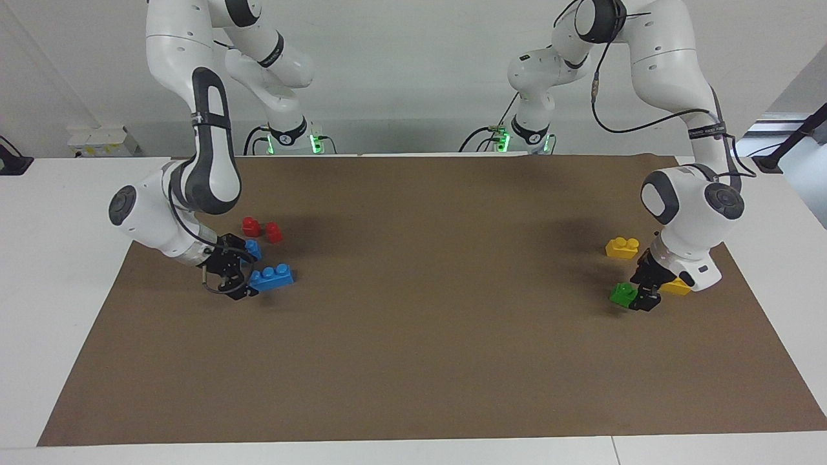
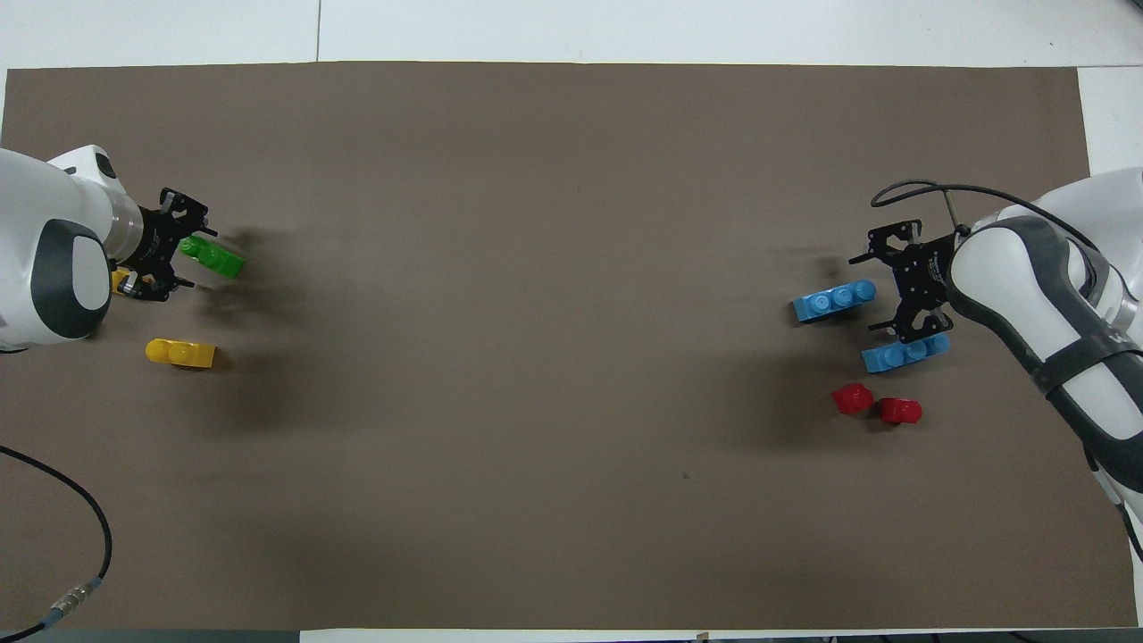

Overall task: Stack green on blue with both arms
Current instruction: 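Close the left gripper on the green brick while the right gripper grasps the blue brick, then lift the green brick with the left gripper while the right gripper carries the blue brick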

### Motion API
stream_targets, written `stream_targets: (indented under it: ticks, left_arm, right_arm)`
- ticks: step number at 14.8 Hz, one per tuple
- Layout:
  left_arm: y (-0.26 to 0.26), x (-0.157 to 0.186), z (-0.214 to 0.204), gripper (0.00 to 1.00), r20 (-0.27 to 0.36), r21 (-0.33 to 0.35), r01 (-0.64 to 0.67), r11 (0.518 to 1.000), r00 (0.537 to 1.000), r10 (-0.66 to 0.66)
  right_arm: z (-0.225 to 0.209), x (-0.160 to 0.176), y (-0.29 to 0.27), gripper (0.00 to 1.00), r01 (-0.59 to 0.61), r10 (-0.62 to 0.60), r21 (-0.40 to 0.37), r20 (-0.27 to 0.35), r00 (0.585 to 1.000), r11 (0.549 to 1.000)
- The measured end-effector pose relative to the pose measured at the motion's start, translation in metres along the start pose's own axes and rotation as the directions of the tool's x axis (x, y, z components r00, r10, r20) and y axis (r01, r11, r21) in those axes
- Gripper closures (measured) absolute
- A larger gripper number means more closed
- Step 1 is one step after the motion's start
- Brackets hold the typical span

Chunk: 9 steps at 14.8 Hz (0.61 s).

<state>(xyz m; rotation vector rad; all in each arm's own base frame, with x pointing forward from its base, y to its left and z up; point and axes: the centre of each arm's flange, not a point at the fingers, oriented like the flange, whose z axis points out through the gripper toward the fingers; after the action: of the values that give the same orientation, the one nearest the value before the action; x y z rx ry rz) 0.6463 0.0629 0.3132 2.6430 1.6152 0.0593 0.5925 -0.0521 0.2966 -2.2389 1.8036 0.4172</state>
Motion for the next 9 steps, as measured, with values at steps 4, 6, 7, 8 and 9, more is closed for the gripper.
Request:
stream_targets:
  ticks: [4,6,7,8,9]
  left_arm:
    - [0.0011,0.0009,-0.0012,0.61,-0.007,-0.011,0.000,1.000,1.000,-0.001]
    - [0.0017,0.0011,-0.0016,0.66,-0.010,-0.016,0.000,1.000,1.000,0.000]
    - [0.0020,0.0008,-0.0018,0.66,-0.010,-0.017,0.000,1.000,1.000,0.000]
    - [0.0027,-0.0002,-0.0018,0.66,-0.010,-0.017,-0.002,1.000,1.000,0.002]
    - [0.0039,-0.0018,-0.0022,0.66,-0.009,-0.018,-0.005,1.000,1.000,0.005]
  right_arm:
    - [0.0019,-0.0004,0.0008,0.18,0.007,-0.007,-0.002,0.000,1.000,1.000]
    - [0.0020,-0.0007,0.0007,0.42,0.007,-0.007,-0.002,0.000,1.000,1.000]
    - [0.0019,-0.0008,0.0006,0.52,0.007,-0.007,-0.002,0.001,1.000,1.000]
    - [0.0011,-0.0013,-0.0002,0.62,0.002,-0.002,0.005,0.008,1.000,1.000]
    - [-0.0023,-0.0033,-0.0031,0.66,-0.006,0.006,0.020,0.022,1.000,1.000]
